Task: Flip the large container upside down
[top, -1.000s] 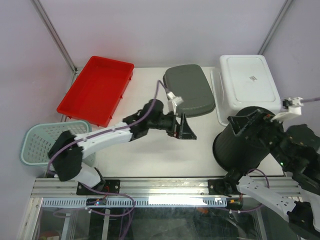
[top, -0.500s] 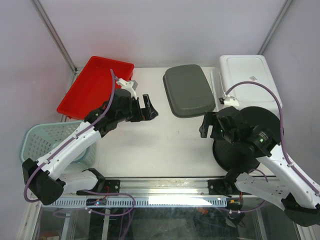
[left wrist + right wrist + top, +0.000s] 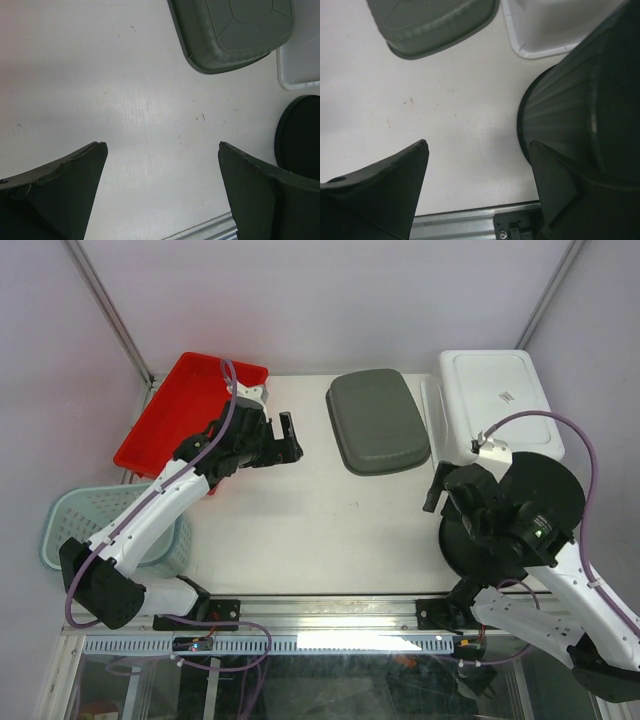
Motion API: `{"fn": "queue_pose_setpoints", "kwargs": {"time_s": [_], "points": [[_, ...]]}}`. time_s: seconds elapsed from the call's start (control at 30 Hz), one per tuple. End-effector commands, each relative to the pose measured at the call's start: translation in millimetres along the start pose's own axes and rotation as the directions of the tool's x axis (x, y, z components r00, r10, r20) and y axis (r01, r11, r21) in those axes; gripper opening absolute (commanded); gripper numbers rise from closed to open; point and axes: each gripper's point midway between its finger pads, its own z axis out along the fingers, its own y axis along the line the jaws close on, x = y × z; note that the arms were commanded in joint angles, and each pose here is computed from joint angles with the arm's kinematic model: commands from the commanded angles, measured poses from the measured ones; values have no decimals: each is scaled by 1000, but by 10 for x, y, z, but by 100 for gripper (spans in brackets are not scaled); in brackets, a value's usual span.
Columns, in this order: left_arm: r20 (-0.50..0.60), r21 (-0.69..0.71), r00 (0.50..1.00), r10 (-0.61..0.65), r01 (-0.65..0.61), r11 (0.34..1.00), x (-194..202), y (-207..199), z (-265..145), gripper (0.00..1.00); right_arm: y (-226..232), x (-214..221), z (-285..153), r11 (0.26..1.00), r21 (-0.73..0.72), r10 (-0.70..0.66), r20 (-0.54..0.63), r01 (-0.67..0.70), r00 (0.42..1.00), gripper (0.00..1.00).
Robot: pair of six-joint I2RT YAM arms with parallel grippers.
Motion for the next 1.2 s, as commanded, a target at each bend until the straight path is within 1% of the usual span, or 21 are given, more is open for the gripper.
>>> {"fn": "queue_pose_setpoints", "kwargs": {"time_s": [0.0, 0.03, 0.1, 0.23, 0.27, 0.37, 0.43, 0.47, 0.53, 0.63, 0.73, 0.8, 0.87, 0.9, 0.97, 1.03, 1.17], "points": [[76, 9, 997, 33, -34, 999, -261, -79, -84, 99, 405, -22, 68, 987, -150, 57, -6, -57, 998, 85], [80, 4, 996, 35, -36, 999, -277, -76, -78, 99, 454, 20, 115, 985, -160, 55, -16, -57, 998, 85], [97, -17, 994, 50, -49, 999, -339, -53, -74, 99, 434, 94, 207, 991, -124, 49, -24, -52, 999, 85], [108, -109, 991, 83, -71, 992, -416, 100, -17, 99, 68, 162, 299, 994, 84, 65, 0, -65, 998, 88], [105, -135, 991, 86, -71, 988, -425, 154, 3, 99, -42, 154, 289, 987, 138, 83, 18, -84, 996, 90], [98, -185, 991, 94, -75, 980, -451, 281, 73, 99, -335, 125, 220, 954, 257, 134, 84, -152, 987, 93], [94, -209, 991, 92, -70, 975, -483, 360, 124, 99, -458, 120, 174, 938, 293, 160, 114, -187, 980, 94], [101, -216, 991, 89, -65, 974, -518, 390, 128, 99, -487, 117, 155, 933, 296, 173, 123, -203, 977, 94], [86, -236, 993, 82, -60, 970, -536, 464, 262, 99, -490, 106, 138, 932, 285, 191, 132, -222, 973, 94], [96, -241, 993, 61, -37, 970, -631, 542, 379, 99, -370, 73, 143, 947, 230, 204, 118, -226, 972, 94], [87, -234, 992, 91, -68, 970, -727, 572, 519, 99, 15, 17, 188, 978, 60, 197, 72, -201, 978, 93], [78, -268, 989, 122, -97, 958, -790, 628, 618, 99, 332, 14, 169, 979, -113, 175, 34, -170, 984, 94], [54, -317, 987, 150, -125, 940, -828, 729, 740, 99, 635, 1, 110, 940, -297, 183, 28, -167, 983, 93], [29, -358, 989, 146, -127, 925, -828, 827, 794, 99, 792, -7, 53, 904, -395, 191, 26, -165, 981, 93], [3, -404, 993, 121, -110, 908, -891, 945, 899, 99, 939, -11, 0, 854, -496, 205, 41, -158, 978, 93], [12, -427, 994, 109, -94, 899, -987, 1052, 980, 99, 988, -14, -15, 836, -525, 212, 45, -158, 976, 93], [34, -472, 993, 113, -84, 878, -1178, 1304, 1093, 99, 1000, 60, 76, 862, -489, 165, 23, -133, 986, 93]]}}
